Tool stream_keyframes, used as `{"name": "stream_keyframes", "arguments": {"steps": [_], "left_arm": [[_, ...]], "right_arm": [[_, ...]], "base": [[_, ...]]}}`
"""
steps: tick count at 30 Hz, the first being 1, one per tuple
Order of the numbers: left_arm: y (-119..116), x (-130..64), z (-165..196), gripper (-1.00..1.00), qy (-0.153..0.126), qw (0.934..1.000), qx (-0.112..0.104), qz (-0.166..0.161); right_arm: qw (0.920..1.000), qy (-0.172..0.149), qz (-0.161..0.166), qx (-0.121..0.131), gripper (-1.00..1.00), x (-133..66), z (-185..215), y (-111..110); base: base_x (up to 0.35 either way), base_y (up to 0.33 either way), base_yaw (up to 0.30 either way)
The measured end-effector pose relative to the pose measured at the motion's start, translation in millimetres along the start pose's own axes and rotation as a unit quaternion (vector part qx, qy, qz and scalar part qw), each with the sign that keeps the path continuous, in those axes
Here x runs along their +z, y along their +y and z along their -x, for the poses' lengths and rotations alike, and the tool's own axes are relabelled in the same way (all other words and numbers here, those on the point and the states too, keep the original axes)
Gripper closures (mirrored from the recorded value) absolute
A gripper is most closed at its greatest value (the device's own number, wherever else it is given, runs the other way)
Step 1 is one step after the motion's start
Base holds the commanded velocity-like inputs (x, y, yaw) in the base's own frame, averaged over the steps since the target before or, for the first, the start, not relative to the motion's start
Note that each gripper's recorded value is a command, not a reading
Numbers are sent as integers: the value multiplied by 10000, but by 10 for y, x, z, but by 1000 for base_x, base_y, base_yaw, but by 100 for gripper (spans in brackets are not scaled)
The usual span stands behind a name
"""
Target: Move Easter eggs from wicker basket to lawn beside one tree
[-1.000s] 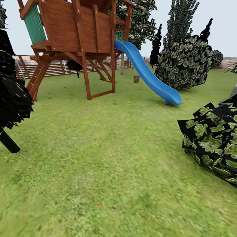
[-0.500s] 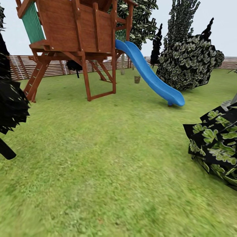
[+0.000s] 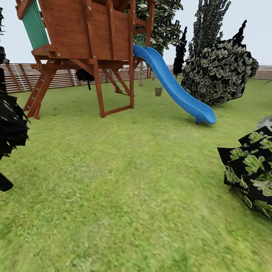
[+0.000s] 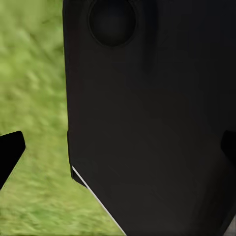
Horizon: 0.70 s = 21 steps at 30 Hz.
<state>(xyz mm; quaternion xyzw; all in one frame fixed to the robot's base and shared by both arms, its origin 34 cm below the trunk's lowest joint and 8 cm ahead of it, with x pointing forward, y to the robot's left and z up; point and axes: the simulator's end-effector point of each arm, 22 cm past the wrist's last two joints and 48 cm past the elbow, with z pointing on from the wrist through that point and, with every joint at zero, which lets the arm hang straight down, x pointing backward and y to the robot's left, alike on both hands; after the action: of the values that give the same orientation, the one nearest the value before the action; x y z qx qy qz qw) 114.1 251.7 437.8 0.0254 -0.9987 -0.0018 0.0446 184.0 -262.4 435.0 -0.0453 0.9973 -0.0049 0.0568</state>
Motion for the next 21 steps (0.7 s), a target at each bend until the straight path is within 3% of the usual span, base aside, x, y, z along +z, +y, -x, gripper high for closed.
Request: {"name": "stream_keyframes", "arguments": {"steps": [21], "left_arm": [[0,0,-2,-100,2,10000,2,0]], "right_arm": [[10000,8,-1,7,-100,-1,-7,0]], "base": [[327,93,0]]}}
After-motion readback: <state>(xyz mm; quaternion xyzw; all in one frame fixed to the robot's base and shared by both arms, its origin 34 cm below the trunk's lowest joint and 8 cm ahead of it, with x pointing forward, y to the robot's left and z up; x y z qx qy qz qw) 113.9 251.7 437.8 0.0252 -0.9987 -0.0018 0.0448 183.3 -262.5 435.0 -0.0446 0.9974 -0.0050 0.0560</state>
